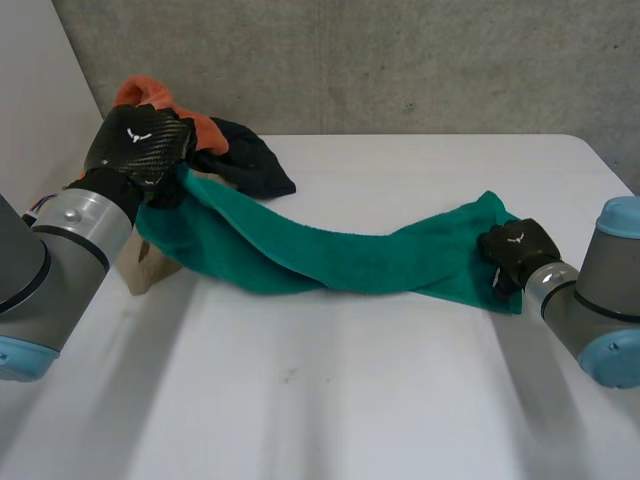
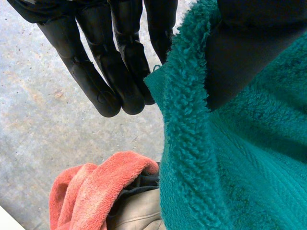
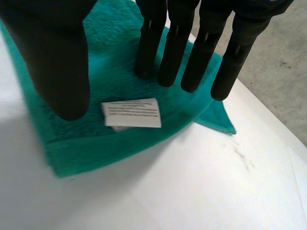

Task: Fold the laundry.

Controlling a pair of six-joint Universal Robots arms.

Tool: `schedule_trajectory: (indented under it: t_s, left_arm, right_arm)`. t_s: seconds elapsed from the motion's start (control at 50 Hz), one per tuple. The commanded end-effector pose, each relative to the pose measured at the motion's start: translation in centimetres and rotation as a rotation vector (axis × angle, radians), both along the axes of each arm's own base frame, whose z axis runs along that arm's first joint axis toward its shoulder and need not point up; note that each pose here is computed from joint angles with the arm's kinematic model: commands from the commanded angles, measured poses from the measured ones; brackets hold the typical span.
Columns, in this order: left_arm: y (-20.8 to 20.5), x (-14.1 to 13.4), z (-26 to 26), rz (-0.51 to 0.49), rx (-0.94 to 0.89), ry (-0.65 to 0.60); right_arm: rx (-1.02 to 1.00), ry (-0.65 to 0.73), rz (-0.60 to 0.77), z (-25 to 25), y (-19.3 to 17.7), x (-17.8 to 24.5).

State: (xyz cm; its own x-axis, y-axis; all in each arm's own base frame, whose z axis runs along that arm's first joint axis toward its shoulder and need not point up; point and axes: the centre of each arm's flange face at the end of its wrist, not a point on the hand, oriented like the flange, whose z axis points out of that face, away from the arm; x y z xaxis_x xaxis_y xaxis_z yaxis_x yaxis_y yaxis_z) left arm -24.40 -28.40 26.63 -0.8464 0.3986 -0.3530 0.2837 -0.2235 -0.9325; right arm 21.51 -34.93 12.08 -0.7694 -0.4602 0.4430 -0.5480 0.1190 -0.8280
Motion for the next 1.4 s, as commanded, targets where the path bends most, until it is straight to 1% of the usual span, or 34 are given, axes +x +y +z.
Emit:
schedule_trajectory:
  t_s: [0.02, 0.14, 0.2, 0.3, 0.38, 0.46, 0.52, 0.74, 0.9, 1.0, 1.06, 1.14, 1.2, 1.22, 1.24, 1.28, 1.3, 1.34, 1.36, 1.38, 1.4]
  left_arm:
    - [-0.2, 0.1, -0.1, 0.005, 0.002, 0.0]
    - [-0.3, 0.1, -0.2, 0.014, 0.004, 0.0]
    - [-0.4, 0.1, -0.4, 0.016, 0.011, -0.002]
    - [-0.3, 0.0, -0.4, 0.018, 0.01, -0.005]
    - [-0.3, 0.1, -0.3, 0.019, 0.011, -0.002]
    - [-0.3, 0.1, -0.2, 0.02, 0.008, -0.001]
    - [-0.4, 0.1, -0.1, 0.02, 0.007, 0.001]
    - [-0.5, 0.3, -0.1, 0.028, 0.012, 0.006]
    - [-0.6, 0.6, -0.5, 0.034, 0.039, 0.013]
    - [-0.6, 1.1, -0.8, 0.046, 0.074, 0.016]
    - [-0.4, 1.6, -1.4, 0.056, 0.124, 0.006]
    - [0.1, 2.1, -2.5, 0.063, 0.21, -0.027]
    - [0.9, 2.2, -3.8, 0.043, 0.305, -0.082]
    - [1.1, 2.2, -4.4, 0.036, 0.336, -0.106]
    - [1.6, 2.0, -5.8, 0.012, 0.404, -0.168]
    - [1.9, 1.8, -7.2, -0.008, 0.457, -0.226]
    - [2.3, 1.6, -8.6, -0.033, 0.507, -0.302]
    - [2.2, 1.5, -9.7, -0.05, 0.533, -0.371]
    - [2.1, 1.3, -9.9, -0.059, 0.528, -0.399]
    - [0.9, 0.9, -9.6, -0.056, 0.477, -0.432]
    - [0.3, 0.5, -9.1, -0.049, 0.438, -0.438]
  right_arm:
    - [-0.036, 0.018, -0.042, -0.1, -2.6, -0.6]
    - [-0.024, 0.015, -0.063, -0.4, -3.7, -1.0]
    - [0.014, 0.012, -0.063, -0.4, -3.6, -1.0]
    - [0.069, -0.028, -0.065, 0.6, -2.8, -0.8]
    - [0.111, -0.101, -0.05, 2.4, -1.4, 0.3]
    - [0.147, -0.152, -0.026, 3.0, -0.4, 1.4]
    - [0.146, -0.163, -0.007, 3.1, -0.3, 2.1]
    - [0.105, -0.13, 0.022, 0.9, -2.4, 3.5]
    - [0.083, -0.124, -0.009, 0.2, -3.9, 3.8]
    - [0.102, -0.13, -0.034, 2.6, -3.0, 3.2]
    - [0.129, -0.13, -0.032, 5.5, -1.7, 2.2]
    - [0.223, -0.079, 0.008, 8.0, 0.5, 0.6]
    - [0.372, 0.022, 0.06, 8.4, 2.6, -0.9]
    - [0.404, 0.054, 0.079, 8.4, 3.1, -1.2]
    - [0.477, 0.127, 0.121, 8.3, 3.9, -1.8]
    - [0.528, 0.185, 0.154, 8.1, 4.5, -2.3]
    - [0.539, 0.245, 0.182, 7.8, 4.6, -2.6]
    - [0.52, 0.269, 0.183, 7.6, 4.1, -2.6]
    - [0.497, 0.269, 0.176, 7.6, 3.8, -2.5]
    - [0.429, 0.253, 0.155, 8.1, 2.9, -2.2]
    - [0.391, 0.238, 0.14, 8.5, 2.4, -2.0]
